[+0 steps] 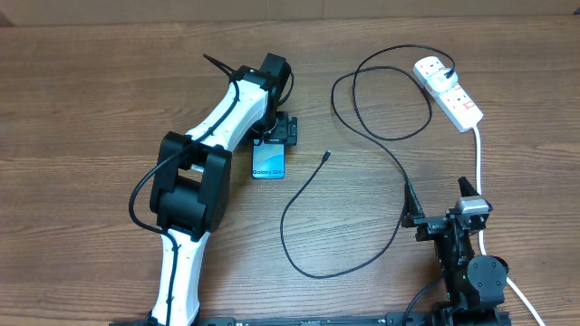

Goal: Plug charger to phone and switch on socket
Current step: 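Close the left gripper fingers around the phone's top end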

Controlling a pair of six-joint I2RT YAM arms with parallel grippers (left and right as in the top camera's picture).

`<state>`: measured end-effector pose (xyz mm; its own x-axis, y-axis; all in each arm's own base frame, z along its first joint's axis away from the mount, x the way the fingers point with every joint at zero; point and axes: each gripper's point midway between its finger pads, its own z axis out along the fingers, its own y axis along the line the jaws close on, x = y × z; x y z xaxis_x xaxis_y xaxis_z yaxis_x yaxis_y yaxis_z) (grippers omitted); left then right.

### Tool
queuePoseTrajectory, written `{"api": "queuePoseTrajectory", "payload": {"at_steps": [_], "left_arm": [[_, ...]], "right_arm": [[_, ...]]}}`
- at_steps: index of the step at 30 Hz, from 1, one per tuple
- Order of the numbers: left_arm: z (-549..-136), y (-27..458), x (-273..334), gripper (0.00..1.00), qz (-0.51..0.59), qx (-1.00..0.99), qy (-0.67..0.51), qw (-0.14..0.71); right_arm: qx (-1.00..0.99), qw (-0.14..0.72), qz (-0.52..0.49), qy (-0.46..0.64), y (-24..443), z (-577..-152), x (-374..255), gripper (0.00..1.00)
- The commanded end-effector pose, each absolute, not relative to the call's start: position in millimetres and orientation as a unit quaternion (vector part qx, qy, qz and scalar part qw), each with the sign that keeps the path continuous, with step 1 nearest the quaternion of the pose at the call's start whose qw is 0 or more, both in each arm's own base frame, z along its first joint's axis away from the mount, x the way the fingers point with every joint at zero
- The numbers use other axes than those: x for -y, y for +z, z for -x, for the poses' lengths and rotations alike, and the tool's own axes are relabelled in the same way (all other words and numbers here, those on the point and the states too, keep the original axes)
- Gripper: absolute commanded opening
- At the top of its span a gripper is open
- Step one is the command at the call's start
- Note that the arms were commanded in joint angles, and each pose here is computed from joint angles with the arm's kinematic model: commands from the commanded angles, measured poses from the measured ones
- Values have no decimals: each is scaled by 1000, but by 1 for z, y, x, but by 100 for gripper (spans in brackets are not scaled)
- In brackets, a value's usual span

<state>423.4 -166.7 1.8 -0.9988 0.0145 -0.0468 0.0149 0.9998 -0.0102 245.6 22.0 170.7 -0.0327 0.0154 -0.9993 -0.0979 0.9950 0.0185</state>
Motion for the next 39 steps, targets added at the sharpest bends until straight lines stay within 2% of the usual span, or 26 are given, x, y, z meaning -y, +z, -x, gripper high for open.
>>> {"api": "queuePoseTrajectory", "payload": {"at_steps": [1, 18, 23, 28, 39], "left_arm": [[-414, -15, 157, 100, -7, -1000, 4, -1], [-415, -15, 157, 99, -7, -1000, 5, 2], [-415, -15, 157, 89, -7, -1000, 6, 2], [-415, -15, 157, 84, -7, -1000, 6, 1], [-415, -15, 157, 79, -7, -1000, 6, 1]], "right_arm": [[-715, 698, 28, 37, 170, -246, -21, 100], [-715, 698, 28, 37, 170, -246, -21, 100], [-715, 698, 28, 37, 170, -246, -21, 100], [-715, 698, 28, 37, 170, -246, -21, 100], [-715, 698, 28, 37, 170, -246, -21, 100]]}}
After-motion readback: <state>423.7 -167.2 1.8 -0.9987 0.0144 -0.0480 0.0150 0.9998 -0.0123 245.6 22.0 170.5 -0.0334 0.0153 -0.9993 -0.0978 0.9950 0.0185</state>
